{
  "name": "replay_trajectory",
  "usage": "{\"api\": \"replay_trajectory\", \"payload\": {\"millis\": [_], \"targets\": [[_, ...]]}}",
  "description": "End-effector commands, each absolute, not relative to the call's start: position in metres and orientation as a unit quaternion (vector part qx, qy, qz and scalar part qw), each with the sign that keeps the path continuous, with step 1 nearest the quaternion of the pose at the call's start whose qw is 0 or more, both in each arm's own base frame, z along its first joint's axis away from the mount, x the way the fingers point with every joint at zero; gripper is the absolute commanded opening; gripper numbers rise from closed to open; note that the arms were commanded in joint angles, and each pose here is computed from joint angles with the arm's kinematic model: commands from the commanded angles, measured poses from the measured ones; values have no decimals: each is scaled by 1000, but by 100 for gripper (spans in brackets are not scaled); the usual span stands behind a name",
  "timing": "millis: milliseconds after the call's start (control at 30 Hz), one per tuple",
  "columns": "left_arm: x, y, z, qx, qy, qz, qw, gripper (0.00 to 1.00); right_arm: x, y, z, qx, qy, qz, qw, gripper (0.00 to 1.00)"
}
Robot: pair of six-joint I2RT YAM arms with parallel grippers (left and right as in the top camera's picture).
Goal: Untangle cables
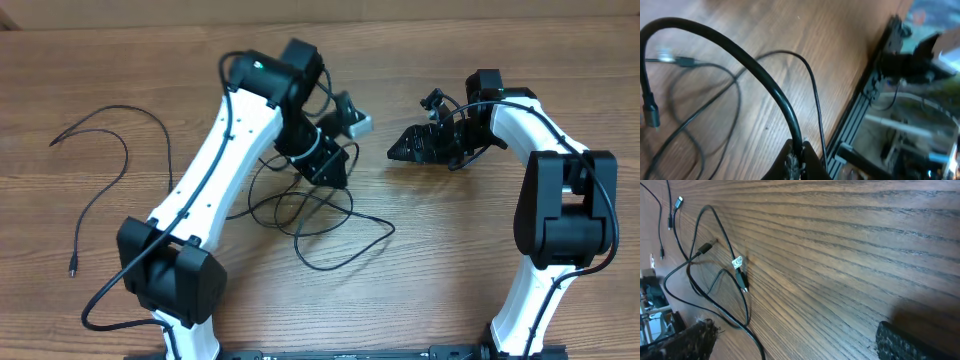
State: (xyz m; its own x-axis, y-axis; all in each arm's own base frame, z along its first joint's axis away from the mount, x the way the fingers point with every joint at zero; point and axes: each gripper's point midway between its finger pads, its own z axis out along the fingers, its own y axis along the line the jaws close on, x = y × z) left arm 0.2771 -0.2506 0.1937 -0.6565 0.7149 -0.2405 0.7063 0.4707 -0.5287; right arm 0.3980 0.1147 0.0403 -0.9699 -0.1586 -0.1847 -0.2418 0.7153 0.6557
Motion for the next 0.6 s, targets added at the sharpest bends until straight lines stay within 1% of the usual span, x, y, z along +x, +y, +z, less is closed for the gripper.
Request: {"api": "replay_trajectory", "payload": {"millis": [0, 167, 200, 367, 500, 567], "targets": [[249, -264, 178, -485, -812, 322, 25, 4, 397, 117, 35, -114, 923, 364, 54, 100], [215, -269, 151, -573, -754, 318, 54, 4, 397, 117, 35, -114, 923, 364, 54, 100], [207, -268, 138, -594, -744, 298, 65, 4, 397, 117, 35, -114, 923, 364, 54, 100], [204, -261, 114, -623, -740, 243, 75, 4, 397, 117, 35, -114, 923, 364, 54, 100], [216, -257, 102, -641, -739, 196, 61, 5, 397, 117, 35, -114, 923, 364, 54, 100], [222, -256, 101, -644, -741, 181, 52, 4, 397, 117, 35, -114, 923, 364, 54, 100]]}}
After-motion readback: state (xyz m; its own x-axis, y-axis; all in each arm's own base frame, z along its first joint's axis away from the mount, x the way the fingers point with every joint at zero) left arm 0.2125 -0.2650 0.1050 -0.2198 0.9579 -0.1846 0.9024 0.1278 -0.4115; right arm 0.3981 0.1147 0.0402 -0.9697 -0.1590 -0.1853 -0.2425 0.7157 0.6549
